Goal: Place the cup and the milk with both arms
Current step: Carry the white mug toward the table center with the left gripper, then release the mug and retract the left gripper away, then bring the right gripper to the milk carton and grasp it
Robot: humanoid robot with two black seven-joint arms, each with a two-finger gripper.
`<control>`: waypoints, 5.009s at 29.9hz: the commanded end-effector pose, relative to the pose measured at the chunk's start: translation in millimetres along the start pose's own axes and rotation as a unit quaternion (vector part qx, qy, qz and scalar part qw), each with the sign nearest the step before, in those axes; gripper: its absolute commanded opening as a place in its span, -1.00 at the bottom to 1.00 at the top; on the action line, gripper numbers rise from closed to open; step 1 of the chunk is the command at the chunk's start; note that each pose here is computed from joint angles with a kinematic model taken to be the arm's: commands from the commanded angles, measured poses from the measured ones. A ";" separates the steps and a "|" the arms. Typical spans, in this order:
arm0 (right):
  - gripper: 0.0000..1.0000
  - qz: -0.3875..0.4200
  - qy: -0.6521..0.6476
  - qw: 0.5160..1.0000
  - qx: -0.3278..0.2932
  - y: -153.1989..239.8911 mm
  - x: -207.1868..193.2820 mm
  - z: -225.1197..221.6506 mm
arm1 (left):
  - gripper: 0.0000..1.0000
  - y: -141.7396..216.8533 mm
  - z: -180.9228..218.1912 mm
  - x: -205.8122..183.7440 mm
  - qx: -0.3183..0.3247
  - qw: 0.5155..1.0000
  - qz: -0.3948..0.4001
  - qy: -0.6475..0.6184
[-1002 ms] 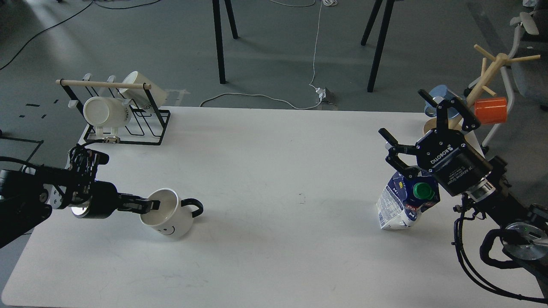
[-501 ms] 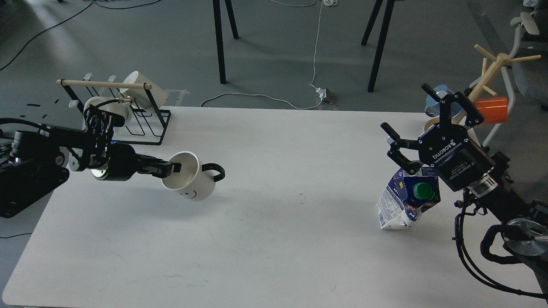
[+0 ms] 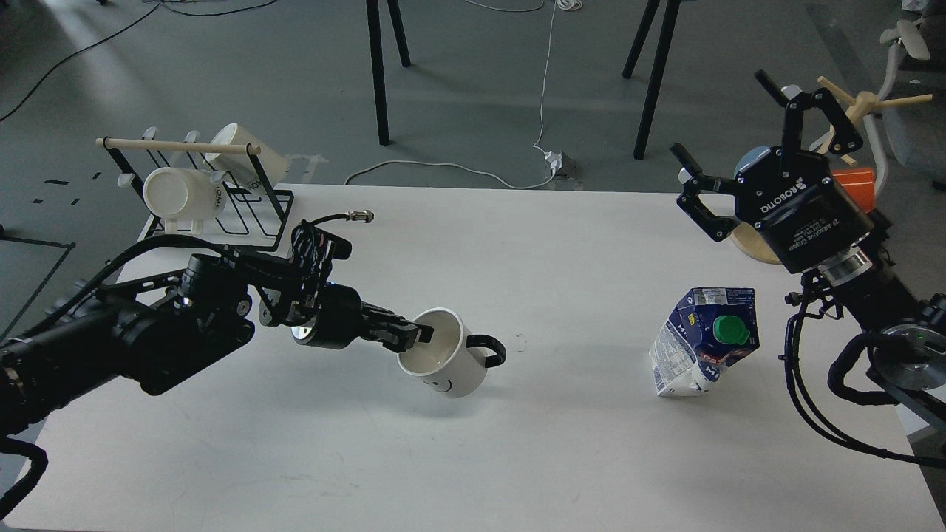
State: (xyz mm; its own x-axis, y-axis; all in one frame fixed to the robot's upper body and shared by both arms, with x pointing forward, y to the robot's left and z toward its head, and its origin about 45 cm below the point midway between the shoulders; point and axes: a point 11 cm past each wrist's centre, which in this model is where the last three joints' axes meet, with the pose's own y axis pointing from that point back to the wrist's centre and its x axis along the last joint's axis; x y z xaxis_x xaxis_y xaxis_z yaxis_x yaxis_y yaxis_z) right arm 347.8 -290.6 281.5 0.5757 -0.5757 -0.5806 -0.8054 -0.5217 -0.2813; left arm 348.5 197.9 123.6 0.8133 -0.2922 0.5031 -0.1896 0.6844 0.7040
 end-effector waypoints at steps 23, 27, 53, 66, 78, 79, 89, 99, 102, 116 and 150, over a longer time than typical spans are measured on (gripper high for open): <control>0.99 0.015 -0.005 1.000 -0.006 9.3 5.8 3.9 | 0.20 -10.9 6.6 -15.4 -0.012 1.000 -0.012 0.003; 0.99 0.035 0.009 0.999 0.000 11.1 21.1 -3.7 | 0.45 -6.7 4.9 -10.5 -0.013 1.000 0.000 0.010; 0.99 0.319 -0.141 0.932 0.098 154.5 69.2 -82.1 | 0.97 166.8 -66.4 59.5 -0.083 0.885 0.323 0.325; 0.99 0.511 -0.196 0.836 0.040 300.5 68.5 -15.9 | 0.97 168.4 -77.9 45.5 -0.107 0.844 0.355 0.388; 0.98 0.523 -0.252 0.814 -0.006 327.3 47.9 53.5 | 0.97 145.8 -72.8 40.9 -0.122 0.841 0.342 0.401; 0.98 0.521 -0.254 0.815 -0.011 327.4 46.5 57.3 | 0.97 145.2 -72.5 41.0 -0.122 0.841 0.342 0.401; 0.98 0.506 -0.301 0.808 -0.011 323.1 35.6 108.4 | 0.97 140.4 -76.2 28.2 -0.117 0.838 0.337 0.412; 0.98 0.482 -0.339 0.808 0.014 298.6 35.8 141.9 | 0.97 139.1 -77.1 24.7 -0.115 0.838 0.335 0.415; 0.98 0.465 -0.350 0.813 0.017 284.8 33.6 149.2 | 0.97 137.9 -77.0 23.7 -0.115 0.838 0.333 0.416; 0.98 0.409 -0.368 0.835 0.020 241.1 27.7 163.2 | 0.97 130.3 -75.1 19.9 -0.119 0.837 0.328 0.421; 0.98 0.363 -0.403 0.838 0.058 185.6 29.2 184.4 | 0.97 122.5 -79.8 6.5 -0.113 0.832 0.323 0.436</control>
State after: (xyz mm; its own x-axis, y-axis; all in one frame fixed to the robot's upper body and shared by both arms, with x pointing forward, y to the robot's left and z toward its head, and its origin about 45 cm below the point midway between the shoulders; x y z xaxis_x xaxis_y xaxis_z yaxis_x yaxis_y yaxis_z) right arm 187.1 -296.6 73.9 -0.3178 -0.1014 -0.9427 -0.9360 -0.1251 0.3290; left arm 374.1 331.9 173.9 0.6935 0.7113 0.1145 -0.7115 0.6512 0.2640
